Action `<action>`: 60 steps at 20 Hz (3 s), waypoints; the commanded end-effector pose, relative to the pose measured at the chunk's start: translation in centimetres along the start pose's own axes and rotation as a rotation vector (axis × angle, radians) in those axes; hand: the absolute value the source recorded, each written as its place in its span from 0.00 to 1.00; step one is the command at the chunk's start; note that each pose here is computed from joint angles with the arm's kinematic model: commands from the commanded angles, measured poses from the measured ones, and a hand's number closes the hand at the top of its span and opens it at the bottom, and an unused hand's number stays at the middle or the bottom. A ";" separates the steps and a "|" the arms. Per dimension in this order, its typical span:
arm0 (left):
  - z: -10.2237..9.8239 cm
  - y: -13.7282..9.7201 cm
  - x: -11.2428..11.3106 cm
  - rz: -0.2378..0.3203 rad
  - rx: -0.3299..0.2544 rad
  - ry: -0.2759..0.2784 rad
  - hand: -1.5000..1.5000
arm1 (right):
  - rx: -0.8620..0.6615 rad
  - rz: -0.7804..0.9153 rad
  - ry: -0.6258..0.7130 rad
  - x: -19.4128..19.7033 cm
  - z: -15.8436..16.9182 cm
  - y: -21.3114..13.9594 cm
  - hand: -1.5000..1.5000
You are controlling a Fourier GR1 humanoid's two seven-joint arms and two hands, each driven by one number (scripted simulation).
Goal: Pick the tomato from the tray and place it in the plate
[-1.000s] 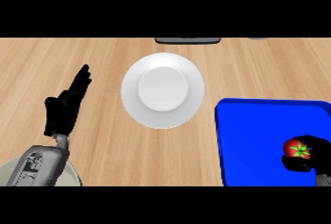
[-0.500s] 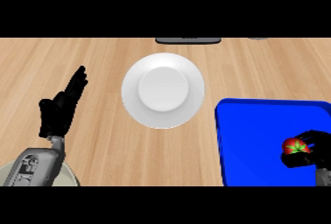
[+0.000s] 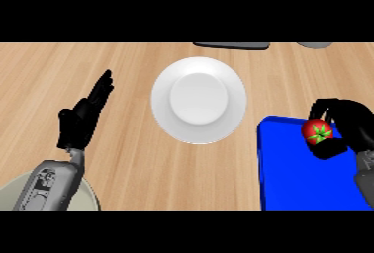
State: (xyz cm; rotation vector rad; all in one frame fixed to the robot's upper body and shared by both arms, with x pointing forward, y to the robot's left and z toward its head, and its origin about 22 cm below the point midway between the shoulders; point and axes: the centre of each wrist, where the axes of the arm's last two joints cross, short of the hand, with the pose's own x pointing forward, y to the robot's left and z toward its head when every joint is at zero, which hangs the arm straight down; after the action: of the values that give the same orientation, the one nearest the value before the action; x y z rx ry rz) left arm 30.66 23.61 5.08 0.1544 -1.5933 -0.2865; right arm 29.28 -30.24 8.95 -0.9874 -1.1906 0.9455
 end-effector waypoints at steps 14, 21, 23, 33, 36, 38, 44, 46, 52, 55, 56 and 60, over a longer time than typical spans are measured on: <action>-0.6 1.2 -0.8 0.008 0.052 0.043 0.50 | -0.042 -0.297 -0.832 8.0 -9.7 -5.1 1.00; -0.7 0.8 -1.3 0.003 0.062 0.031 0.50 | 0.089 -0.311 -0.839 17.5 -10.8 -1.9 1.00; 0.3 2.1 -1.0 0.006 0.046 0.042 0.50 | 0.108 -0.303 -0.868 17.9 -10.2 1.6 1.00; -1.3 1.2 -0.4 0.010 0.065 0.023 0.50 | 0.122 -0.019 -0.830 24.6 -9.6 7.6 1.00; -1.3 0.5 -0.7 -0.011 0.025 0.012 0.50 | 0.207 -0.130 -0.706 22.2 -10.3 9.9 1.00; -1.5 0.8 0.9 -0.007 0.025 0.006 0.50 | 0.273 -0.130 -0.648 23.8 -10.4 8.7 0.00; -2.5 -0.5 1.1 0.001 -0.001 0.007 0.50 | 0.301 -0.234 -0.650 22.1 -10.5 10.6 0.00; -2.0 -0.7 0.5 -0.009 0.016 0.001 0.50 | 0.322 -0.348 -0.689 21.5 -10.4 10.9 0.00; -1.8 0.4 -0.2 -0.008 0.052 0.036 0.50 | 0.257 -0.686 -0.679 21.9 -11.2 8.9 0.00; -0.9 1.0 -0.5 -0.002 0.051 0.017 0.50 | 0.192 -0.807 -0.596 19.8 -12.9 6.3 0.00; -1.1 -0.3 -1.2 0.005 0.045 0.042 0.50 | 0.187 -0.838 -0.568 19.0 -12.8 7.2 0.00; -1.4 0.4 -0.5 -0.006 0.060 0.024 0.50 | 0.111 -0.899 -0.497 13.9 -14.7 3.8 0.00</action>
State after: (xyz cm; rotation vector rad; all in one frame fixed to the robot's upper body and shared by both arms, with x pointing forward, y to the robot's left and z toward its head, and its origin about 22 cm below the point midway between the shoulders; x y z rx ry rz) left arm 31.85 23.88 4.84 0.1992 -1.5787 -0.2424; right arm 44.34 -12.89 6.69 -0.0333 -1.7353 0.6404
